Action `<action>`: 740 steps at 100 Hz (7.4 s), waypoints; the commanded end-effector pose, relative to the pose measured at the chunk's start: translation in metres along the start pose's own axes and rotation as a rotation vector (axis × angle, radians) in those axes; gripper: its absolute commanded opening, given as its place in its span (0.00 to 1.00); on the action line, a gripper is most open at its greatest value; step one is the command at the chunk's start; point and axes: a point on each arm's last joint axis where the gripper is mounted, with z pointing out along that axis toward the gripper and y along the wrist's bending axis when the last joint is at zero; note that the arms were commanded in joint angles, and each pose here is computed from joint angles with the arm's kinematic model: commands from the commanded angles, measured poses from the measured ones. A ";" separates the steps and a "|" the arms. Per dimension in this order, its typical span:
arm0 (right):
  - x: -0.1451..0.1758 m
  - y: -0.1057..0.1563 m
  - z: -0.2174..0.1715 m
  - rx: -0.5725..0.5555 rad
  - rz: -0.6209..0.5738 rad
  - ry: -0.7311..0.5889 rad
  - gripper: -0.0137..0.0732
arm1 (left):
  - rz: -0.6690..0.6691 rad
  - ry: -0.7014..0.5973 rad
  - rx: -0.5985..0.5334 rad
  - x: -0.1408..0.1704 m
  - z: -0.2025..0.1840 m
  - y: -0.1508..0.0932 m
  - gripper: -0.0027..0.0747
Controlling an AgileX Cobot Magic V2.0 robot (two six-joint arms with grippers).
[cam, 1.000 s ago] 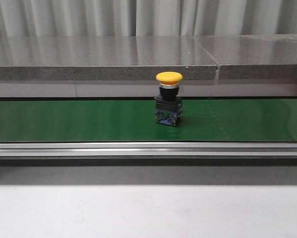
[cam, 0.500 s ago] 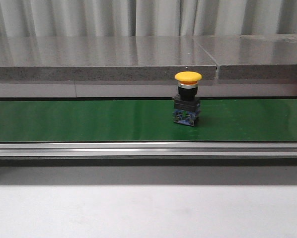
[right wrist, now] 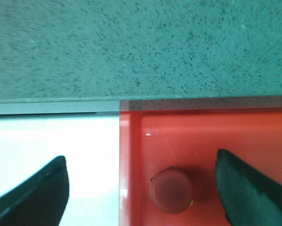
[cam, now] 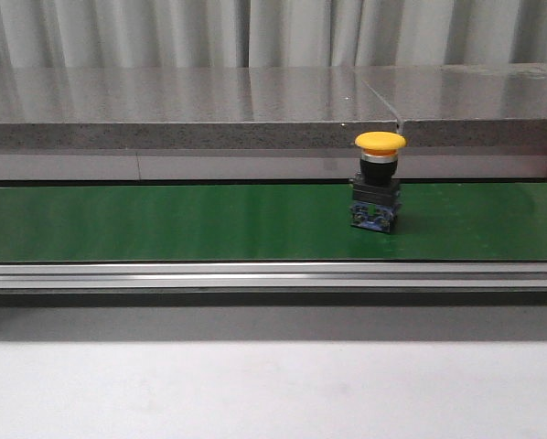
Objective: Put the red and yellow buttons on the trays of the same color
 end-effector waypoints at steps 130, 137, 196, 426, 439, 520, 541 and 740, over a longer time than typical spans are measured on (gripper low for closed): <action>0.142 0.169 -0.121 -0.335 -0.408 0.173 0.88 | -0.007 -0.106 0.017 -0.016 -0.002 -0.002 0.01; 0.141 0.174 -0.118 -0.340 -0.420 0.162 0.88 | -0.007 -0.106 0.017 -0.016 -0.002 -0.002 0.01; 0.139 0.176 -0.066 -0.305 -0.375 0.148 0.80 | -0.007 -0.106 0.017 -0.016 -0.002 -0.002 0.01; 0.179 -0.116 -0.056 0.329 0.732 0.051 0.31 | -0.007 -0.106 0.017 -0.016 -0.002 -0.002 0.01; 0.180 -0.115 -0.056 0.327 0.733 0.054 0.43 | -0.007 -0.106 0.017 -0.016 -0.002 -0.002 0.01; 0.119 -0.045 -0.120 0.261 0.506 -0.203 0.92 | -0.007 -0.106 0.017 -0.016 -0.002 -0.002 0.01; 0.094 0.029 -0.143 0.132 0.217 -0.289 0.91 | -0.007 -0.106 0.017 -0.016 -0.002 -0.002 0.01; 0.192 0.132 -0.221 -0.115 -0.135 -0.376 0.08 | -0.007 -0.110 0.018 -0.016 -0.002 -0.002 0.01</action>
